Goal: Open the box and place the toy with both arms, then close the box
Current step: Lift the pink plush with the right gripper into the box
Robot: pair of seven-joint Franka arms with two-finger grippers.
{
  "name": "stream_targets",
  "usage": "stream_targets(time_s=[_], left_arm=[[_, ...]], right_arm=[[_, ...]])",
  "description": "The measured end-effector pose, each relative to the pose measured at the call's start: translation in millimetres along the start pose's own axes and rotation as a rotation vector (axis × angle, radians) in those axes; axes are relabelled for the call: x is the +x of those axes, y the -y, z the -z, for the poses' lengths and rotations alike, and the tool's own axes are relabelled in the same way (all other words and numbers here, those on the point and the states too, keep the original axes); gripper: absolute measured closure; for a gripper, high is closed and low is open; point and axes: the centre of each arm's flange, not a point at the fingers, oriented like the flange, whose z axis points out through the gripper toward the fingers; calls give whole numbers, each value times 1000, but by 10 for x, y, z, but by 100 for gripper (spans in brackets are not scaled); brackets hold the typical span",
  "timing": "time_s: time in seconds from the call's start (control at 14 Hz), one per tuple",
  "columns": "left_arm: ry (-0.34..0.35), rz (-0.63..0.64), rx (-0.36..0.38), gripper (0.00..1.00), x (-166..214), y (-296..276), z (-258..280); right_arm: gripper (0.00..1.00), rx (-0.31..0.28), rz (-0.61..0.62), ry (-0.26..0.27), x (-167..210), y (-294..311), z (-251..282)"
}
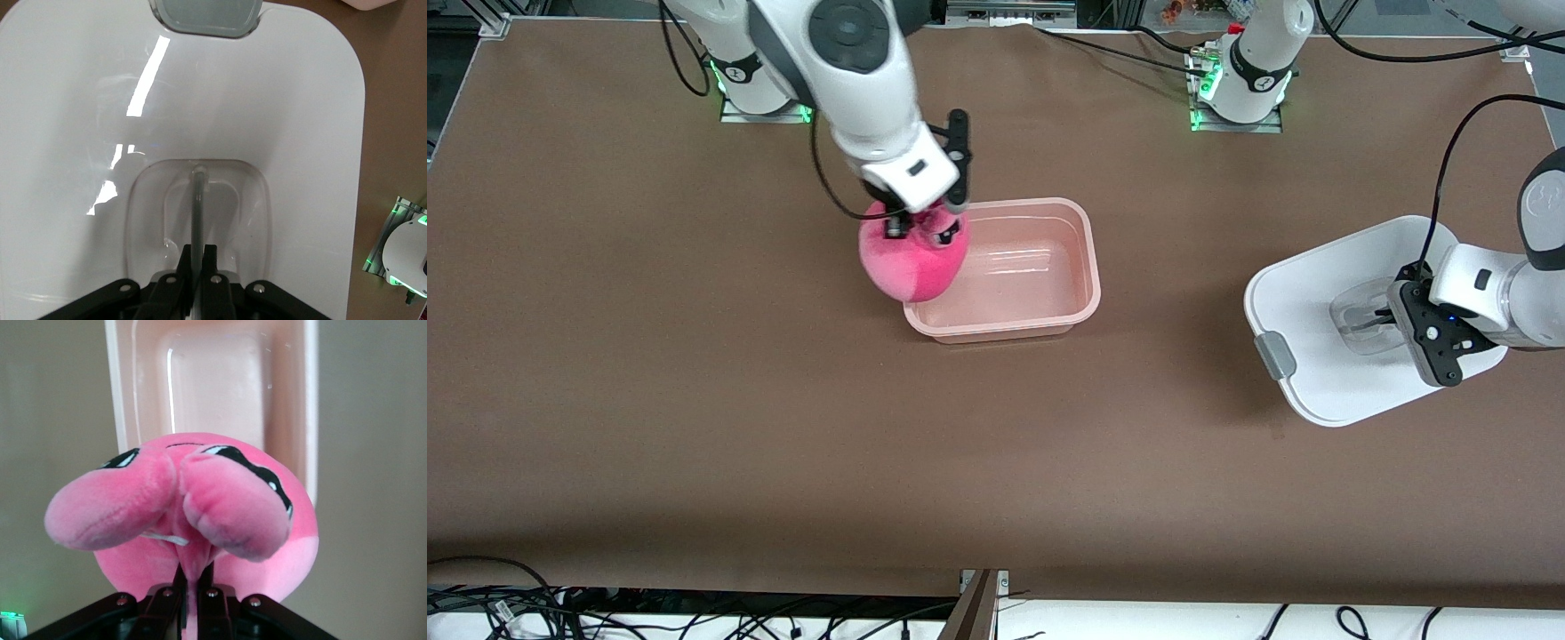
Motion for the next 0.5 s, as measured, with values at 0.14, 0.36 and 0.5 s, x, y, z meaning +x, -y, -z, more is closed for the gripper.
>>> stream_targets(time_s=[0.14,0.36,0.5], left_arm=[[0,0,0,93,0,0,0],[0,-2,-1,93,9,-4,0],[0,-2,-1,93,9,-5,-1]], right_arm=[[93,15,30,30,221,42,-238],[93,31,26,54,368,57,-455],[93,29,3,76,440,65,-577]])
